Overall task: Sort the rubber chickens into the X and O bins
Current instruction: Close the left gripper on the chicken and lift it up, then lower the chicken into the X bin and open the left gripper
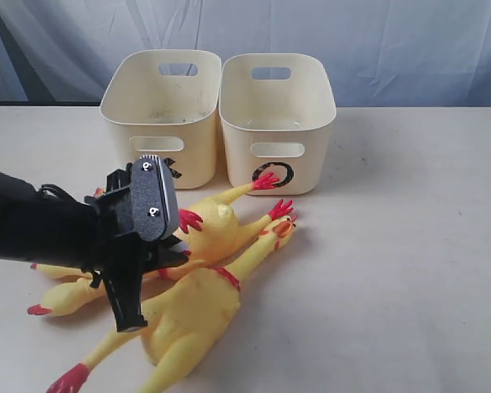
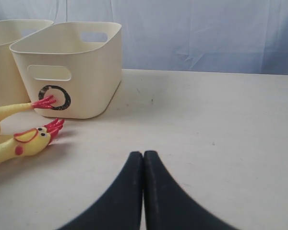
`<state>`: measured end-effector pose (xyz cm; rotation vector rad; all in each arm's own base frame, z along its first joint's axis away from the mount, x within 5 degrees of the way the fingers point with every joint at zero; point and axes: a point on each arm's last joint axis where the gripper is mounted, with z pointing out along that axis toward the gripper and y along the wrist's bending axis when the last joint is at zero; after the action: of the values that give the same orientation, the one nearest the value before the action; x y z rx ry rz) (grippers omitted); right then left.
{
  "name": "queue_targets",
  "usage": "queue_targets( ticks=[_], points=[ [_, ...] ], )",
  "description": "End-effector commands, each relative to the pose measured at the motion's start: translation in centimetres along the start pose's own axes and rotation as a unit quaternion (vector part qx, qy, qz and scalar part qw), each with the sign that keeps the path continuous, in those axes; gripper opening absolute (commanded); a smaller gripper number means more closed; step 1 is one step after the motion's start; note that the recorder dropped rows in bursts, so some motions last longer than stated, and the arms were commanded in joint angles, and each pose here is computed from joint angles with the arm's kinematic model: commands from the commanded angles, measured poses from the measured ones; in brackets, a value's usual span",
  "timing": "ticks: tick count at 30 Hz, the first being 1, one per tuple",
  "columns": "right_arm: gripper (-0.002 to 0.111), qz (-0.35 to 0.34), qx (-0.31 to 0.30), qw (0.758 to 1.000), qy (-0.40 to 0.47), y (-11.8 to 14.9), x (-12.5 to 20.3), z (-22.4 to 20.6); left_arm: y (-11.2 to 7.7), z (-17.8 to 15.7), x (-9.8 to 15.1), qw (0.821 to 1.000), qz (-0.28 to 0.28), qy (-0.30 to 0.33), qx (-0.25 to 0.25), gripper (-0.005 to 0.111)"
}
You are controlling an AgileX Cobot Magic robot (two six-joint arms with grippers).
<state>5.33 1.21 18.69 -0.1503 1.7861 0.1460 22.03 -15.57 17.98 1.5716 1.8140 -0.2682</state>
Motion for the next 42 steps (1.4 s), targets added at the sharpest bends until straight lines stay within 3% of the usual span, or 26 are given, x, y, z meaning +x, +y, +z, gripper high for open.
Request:
queue_targets(
  ticks=[1,9,14,21,26,42],
  points=[
    [0.0,-0.001,-0.001,1.0,-0.004,0.0,0.1,0.0,0.2,-0.8,-0.4,0.999,0.037,-0.001,-0.02,0.0],
    [0.0,-0.001,-0.001,1.0,-0.004,0.0,0.1,0.0,1.2,-3.6,-2.6,0.994,0.075,-0.039,-0.071,0.0],
    [0.0,-0.001,-0.001,1.0,-0.004,0.0,0.1,0.0,2.2,-5.7,-3.6,0.986,0.083,-0.049,-0.137,0.0],
    [0.0,-0.001,-0.001,1.0,-0.004,0.0,0.1,0.0,3.9,-8.6,-4.4,0.967,0.051,-0.052,-0.246,0.0],
    [0.0,-0.001,-0.001,1.0,-0.004,0.0,0.1,0.0,4.8,-10.3,-5.3,0.952,0.039,-0.061,-0.297,0.0],
    [0.0,-0.001,-0.001,1.0,-0.004,0.0,0.1,0.0,7.1,-13.7,-8.6,0.925,0.053,-0.104,-0.361,0.0]
  ],
)
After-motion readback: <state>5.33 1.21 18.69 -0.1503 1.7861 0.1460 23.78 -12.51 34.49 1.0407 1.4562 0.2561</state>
